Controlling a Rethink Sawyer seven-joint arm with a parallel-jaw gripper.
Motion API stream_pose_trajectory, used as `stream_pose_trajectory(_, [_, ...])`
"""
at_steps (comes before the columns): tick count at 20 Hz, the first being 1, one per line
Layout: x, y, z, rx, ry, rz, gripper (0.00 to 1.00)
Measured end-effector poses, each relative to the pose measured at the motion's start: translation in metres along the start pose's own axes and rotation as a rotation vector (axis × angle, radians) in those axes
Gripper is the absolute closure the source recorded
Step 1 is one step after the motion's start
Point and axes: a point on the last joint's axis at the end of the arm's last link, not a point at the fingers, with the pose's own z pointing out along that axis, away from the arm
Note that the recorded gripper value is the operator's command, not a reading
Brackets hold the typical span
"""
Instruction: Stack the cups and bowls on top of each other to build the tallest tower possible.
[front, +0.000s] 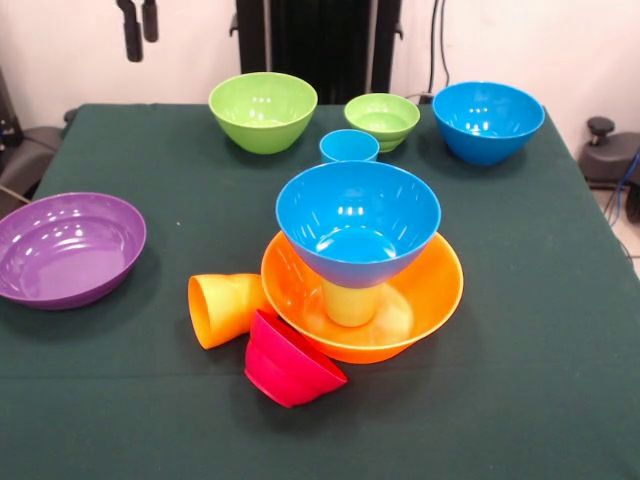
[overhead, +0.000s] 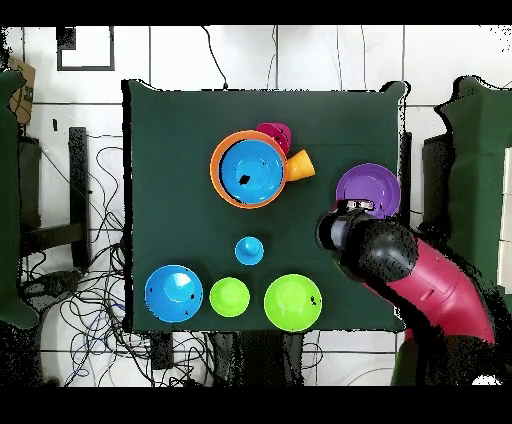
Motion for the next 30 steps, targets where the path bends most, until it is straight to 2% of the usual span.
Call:
stream_pose_trajectory(5, [0.013,0.002,0.006,-0.003,0.002,-0.02,0.0])
stream_pose_trajectory(17, [0.068,-0.003,0.031,0.023,0.028,-0.092,0.0])
stream_pose_trajectory(22, [0.09,-0.001,0.037,0.032,0.046,-0.107,0.0])
stream_pose_trajectory(30, [0.111,0.002,0.041,0.038,0.069,-0.107,0.0])
